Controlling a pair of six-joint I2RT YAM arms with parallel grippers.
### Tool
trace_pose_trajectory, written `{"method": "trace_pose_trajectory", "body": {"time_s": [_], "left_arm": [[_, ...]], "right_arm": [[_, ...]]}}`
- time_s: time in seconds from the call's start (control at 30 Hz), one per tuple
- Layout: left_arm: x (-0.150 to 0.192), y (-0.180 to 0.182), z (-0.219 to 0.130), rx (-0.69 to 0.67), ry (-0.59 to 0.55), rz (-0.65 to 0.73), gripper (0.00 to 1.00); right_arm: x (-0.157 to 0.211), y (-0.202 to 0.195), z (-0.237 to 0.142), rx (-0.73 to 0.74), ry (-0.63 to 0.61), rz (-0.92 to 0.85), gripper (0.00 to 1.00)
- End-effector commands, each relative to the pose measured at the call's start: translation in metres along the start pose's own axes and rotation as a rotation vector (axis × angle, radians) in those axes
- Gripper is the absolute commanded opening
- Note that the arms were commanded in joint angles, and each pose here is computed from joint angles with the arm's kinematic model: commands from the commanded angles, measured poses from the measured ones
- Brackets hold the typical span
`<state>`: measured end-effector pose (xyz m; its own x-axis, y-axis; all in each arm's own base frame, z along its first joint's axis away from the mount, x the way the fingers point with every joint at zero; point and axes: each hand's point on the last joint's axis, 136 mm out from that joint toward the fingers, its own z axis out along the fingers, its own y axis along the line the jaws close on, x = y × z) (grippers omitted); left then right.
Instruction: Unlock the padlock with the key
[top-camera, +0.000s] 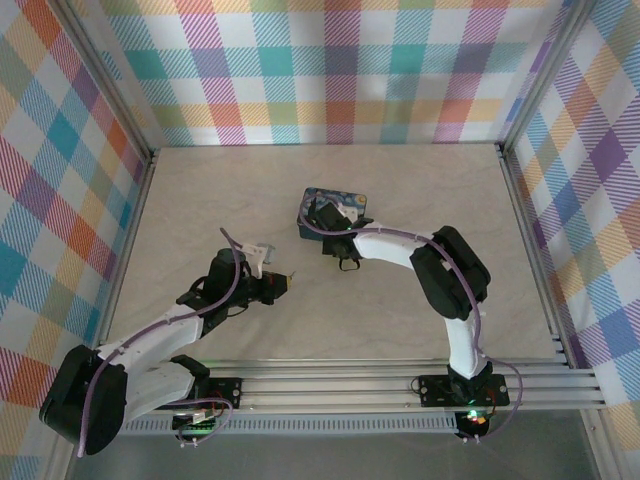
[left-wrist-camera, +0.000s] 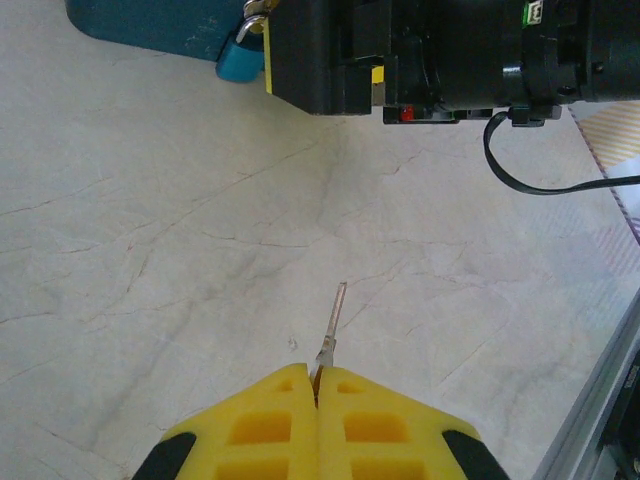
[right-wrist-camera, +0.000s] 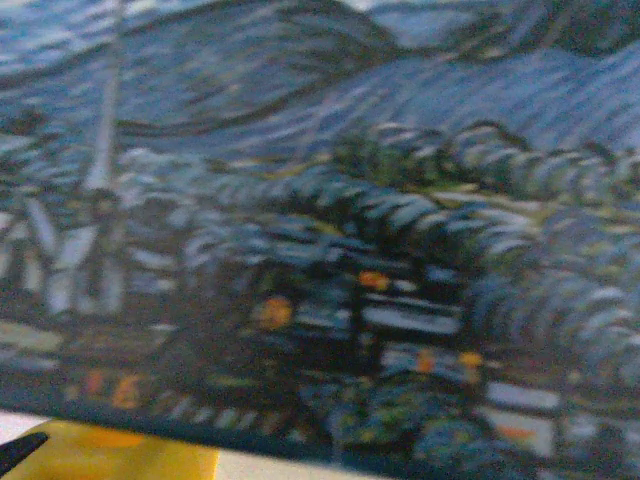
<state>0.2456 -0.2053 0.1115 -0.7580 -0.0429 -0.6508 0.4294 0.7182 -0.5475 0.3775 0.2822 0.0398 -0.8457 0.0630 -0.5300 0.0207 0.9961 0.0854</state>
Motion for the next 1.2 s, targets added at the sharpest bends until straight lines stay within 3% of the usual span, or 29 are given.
{"method": "trace_pose_trajectory", "body": {"time_s": [0.0,0.37,1.17], "left_arm": [[-0.007,-0.009,0.000,0.034,-0.026,0.034,0.00],[-0.003,-0.005,0.002,0.021,-0.015,0.035,0.00],[0.001,-0.009,-0.003,0.043,-0.007,0.039,0.00]], "right_arm": [[-0.012,0.018,-0.017,-0.069,-0.029,-0.014,0.54],[-0.013,0.041,-0.012,-0.056,-0.038,-0.034,0.54],[-0.021,0.040,0.020,0.045,-0.063,-0.016,0.46]]}}
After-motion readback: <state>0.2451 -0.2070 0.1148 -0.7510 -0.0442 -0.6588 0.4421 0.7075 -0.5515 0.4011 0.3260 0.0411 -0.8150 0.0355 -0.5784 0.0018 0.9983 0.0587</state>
